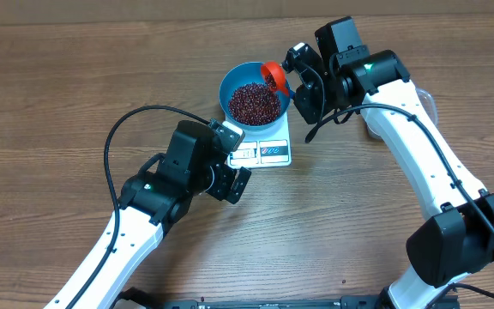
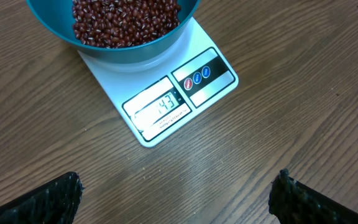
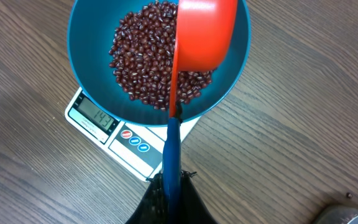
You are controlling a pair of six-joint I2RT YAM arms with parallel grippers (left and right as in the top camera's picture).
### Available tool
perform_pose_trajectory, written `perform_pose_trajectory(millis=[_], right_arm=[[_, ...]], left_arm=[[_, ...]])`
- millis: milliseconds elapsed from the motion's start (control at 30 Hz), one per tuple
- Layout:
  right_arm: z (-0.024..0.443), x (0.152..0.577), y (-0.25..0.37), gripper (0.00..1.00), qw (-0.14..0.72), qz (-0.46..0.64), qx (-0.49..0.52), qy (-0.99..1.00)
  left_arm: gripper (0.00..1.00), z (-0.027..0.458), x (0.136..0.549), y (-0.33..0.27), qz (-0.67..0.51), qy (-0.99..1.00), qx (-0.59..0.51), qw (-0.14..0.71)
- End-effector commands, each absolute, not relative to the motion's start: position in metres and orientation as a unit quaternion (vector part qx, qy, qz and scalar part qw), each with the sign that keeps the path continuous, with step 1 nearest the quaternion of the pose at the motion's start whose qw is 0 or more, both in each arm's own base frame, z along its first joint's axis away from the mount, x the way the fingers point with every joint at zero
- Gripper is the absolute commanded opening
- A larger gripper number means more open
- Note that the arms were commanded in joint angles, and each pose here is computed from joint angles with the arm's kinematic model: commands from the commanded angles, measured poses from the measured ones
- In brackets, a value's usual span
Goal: Scoop item into bowl and weigh 150g on scale
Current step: 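Tip the red scoop slightly further with the right gripper to trickle beans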
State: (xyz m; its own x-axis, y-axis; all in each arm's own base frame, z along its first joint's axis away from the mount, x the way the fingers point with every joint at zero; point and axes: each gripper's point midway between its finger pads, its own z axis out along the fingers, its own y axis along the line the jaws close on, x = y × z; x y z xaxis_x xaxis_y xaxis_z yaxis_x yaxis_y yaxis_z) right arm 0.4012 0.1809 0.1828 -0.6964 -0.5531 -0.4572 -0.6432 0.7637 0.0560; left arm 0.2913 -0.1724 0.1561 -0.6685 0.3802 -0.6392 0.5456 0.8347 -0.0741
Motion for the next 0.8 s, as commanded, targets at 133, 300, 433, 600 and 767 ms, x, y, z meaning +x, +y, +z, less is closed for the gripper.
perform_pose_trajectory(millis=[133,300,433,600,767], right_arm=[[0.1927,0.4037,0.1873,0.04,0.226,0.117,-0.331,0.909],[0.1919,0.4058,0.1833,0.04,0.227,0.103,-0.329,0.911],[0.1912,0.4075,0.1795,0.04,0.228,0.091,-0.328,0.912],[0.1912,0.4075,0.1796,0.04,0.228,0.091,-0.330,0.912],[0.1912,0.4074,0.1798,0.04,0.227,0.092,-0.328,0.912]], left_arm=[[1.00,0.1634,0.2968,-0.1719,-0.127,0.901,0.257,0.326],[1.00,0.1634,0.2968,-0.1719,-0.127,0.901,0.257,0.326],[1.00,0.1634,0.2968,-0.1719,-0.127,0.901,0.257,0.326],[0.99,0.1634,0.2968,-0.1719,-0.127,0.901,0.257,0.326],[0.99,0.1634,0.2968,-0.1719,-0.127,0.901,0.257,0.326]])
